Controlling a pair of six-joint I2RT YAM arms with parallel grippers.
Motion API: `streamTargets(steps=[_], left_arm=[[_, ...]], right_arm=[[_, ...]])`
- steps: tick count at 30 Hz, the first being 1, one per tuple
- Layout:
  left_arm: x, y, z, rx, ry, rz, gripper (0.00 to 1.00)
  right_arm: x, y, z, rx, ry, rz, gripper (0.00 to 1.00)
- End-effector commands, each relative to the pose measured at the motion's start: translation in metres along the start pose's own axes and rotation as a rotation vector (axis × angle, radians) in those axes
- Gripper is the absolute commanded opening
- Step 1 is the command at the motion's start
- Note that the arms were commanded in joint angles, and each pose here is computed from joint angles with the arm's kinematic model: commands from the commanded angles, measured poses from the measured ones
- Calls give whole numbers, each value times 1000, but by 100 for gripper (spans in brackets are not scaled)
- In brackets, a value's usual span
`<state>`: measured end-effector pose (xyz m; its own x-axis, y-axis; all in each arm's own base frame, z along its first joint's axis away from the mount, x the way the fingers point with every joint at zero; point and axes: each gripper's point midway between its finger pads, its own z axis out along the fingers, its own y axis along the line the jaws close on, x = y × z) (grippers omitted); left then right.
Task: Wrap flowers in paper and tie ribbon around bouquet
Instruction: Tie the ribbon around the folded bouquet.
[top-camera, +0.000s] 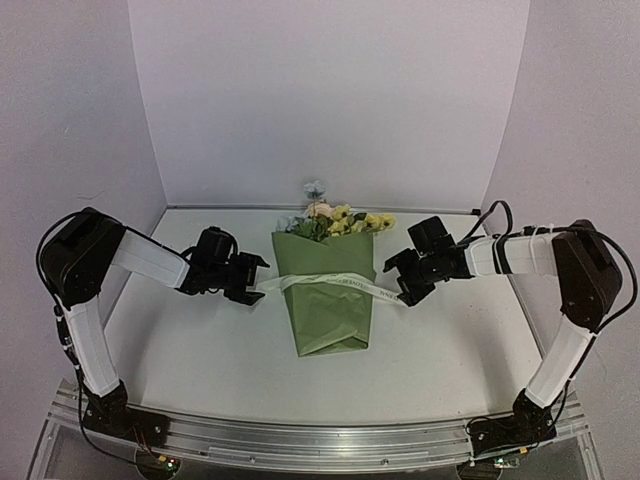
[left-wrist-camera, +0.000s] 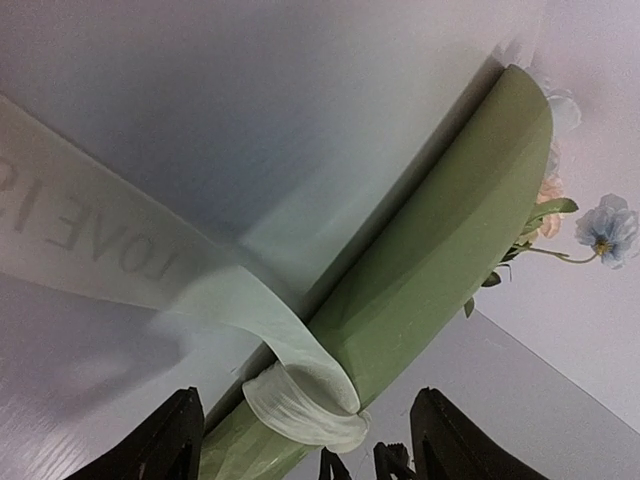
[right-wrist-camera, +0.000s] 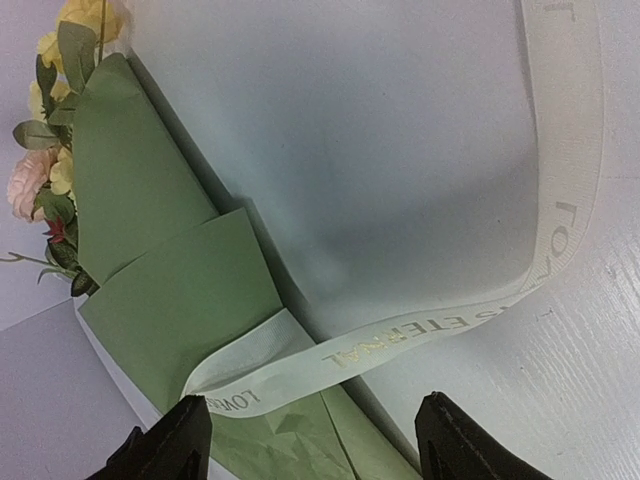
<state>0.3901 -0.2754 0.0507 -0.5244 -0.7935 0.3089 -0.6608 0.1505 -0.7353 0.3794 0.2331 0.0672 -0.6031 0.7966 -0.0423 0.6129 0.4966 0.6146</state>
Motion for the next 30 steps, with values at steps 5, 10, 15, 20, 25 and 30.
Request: streamTargets(steps=[5,10,15,20,25,30], left_arm=[[2,-26,25,47,6,-58,67],[3,-13,32,5,13,-99,60],[5,-2,37,-27,26,-138,51],[9,6,41,-65,39,-146,40],[10,10,47,-62,59,-147,23],[13,5,50,-37,82,-121,7]], right_arm=[[3,-5,5,0,6,3,73],[4,-8,12,1,11,23,73],[5,-8,16,-2,19,38,73],[5,-9,21,1,18,50,73],[7,-10,27,10,29,70,73],[8,-12,32,16,36,98,73]])
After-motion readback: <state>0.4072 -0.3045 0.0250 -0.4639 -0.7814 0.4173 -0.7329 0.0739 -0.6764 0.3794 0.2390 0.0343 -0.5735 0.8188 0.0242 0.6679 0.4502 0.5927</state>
